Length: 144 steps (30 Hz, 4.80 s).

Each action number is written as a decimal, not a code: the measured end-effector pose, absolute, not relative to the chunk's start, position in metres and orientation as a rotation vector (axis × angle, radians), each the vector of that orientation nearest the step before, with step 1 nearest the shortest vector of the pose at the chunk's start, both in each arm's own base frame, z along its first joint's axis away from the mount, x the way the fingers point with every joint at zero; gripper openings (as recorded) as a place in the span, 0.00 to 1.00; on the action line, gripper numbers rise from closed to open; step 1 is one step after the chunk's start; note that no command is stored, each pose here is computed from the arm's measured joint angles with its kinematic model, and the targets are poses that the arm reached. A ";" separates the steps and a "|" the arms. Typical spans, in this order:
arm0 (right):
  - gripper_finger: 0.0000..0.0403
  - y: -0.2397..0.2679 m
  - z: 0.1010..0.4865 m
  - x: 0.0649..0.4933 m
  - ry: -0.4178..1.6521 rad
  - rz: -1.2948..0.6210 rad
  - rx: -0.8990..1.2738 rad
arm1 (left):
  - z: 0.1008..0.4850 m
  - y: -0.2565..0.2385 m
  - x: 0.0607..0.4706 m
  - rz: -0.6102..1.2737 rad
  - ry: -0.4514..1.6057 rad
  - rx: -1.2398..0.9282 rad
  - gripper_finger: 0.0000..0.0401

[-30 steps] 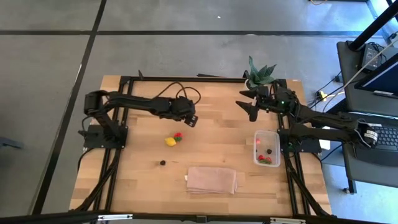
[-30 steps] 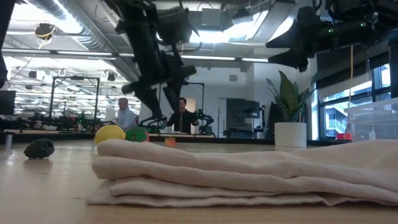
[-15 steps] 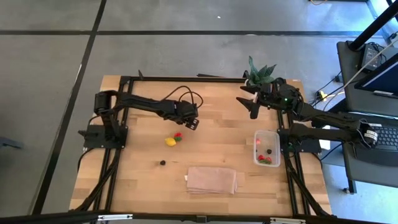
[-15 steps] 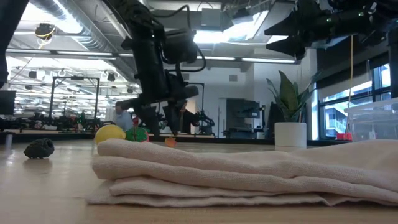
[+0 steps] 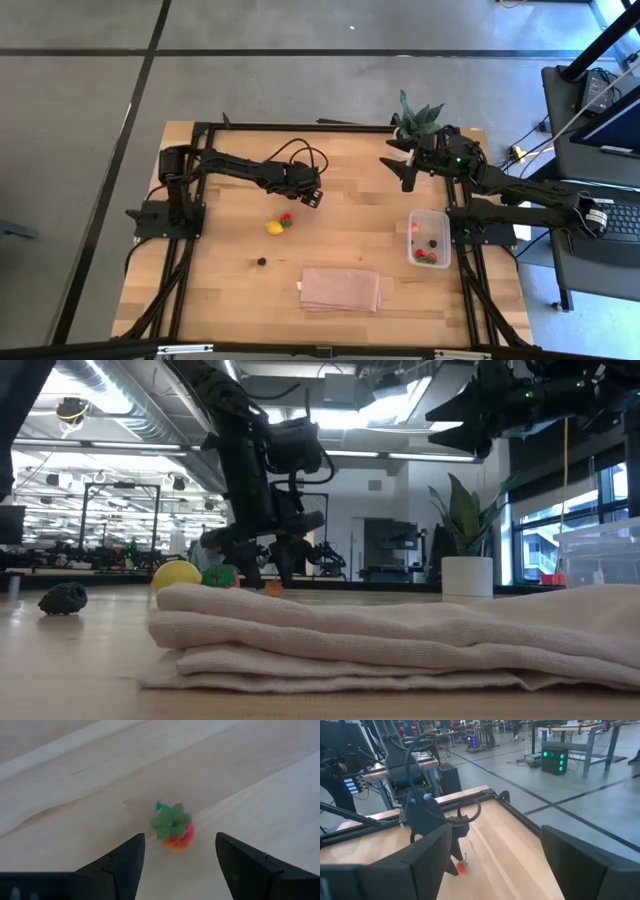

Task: Pick and placing Produce into tupperware
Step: Put the top red strawberry into the transparent bin

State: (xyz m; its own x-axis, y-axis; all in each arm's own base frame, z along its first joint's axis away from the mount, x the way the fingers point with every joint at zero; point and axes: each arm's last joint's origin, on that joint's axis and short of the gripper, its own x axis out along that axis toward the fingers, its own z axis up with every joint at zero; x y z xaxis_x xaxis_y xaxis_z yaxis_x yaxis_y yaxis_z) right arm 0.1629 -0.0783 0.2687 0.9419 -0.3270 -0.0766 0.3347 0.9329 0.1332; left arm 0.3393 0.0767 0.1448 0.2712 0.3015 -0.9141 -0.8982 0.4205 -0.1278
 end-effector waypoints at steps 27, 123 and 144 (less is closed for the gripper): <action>0.76 -0.078 0.267 0.163 0.074 -0.339 0.151 | 0.135 0.080 0.342 0.935 0.971 -0.754 0.38; 0.76 -0.117 0.207 0.336 1.016 -0.126 -0.048 | 0.293 0.043 0.128 0.587 0.114 -0.068 0.06; 0.76 -0.107 0.133 0.356 1.207 -0.045 -0.024 | 0.282 0.042 0.127 0.590 0.112 -0.119 0.15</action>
State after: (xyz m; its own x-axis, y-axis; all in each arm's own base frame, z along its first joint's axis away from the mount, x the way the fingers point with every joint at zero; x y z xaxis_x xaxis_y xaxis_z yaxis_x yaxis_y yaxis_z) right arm 0.3557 -0.1069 0.1333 0.3550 -0.0480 -0.9336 0.0220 0.9988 -0.0429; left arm 0.1269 0.0425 0.2820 0.8255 0.5472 -0.1387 -0.5600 0.8246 -0.0798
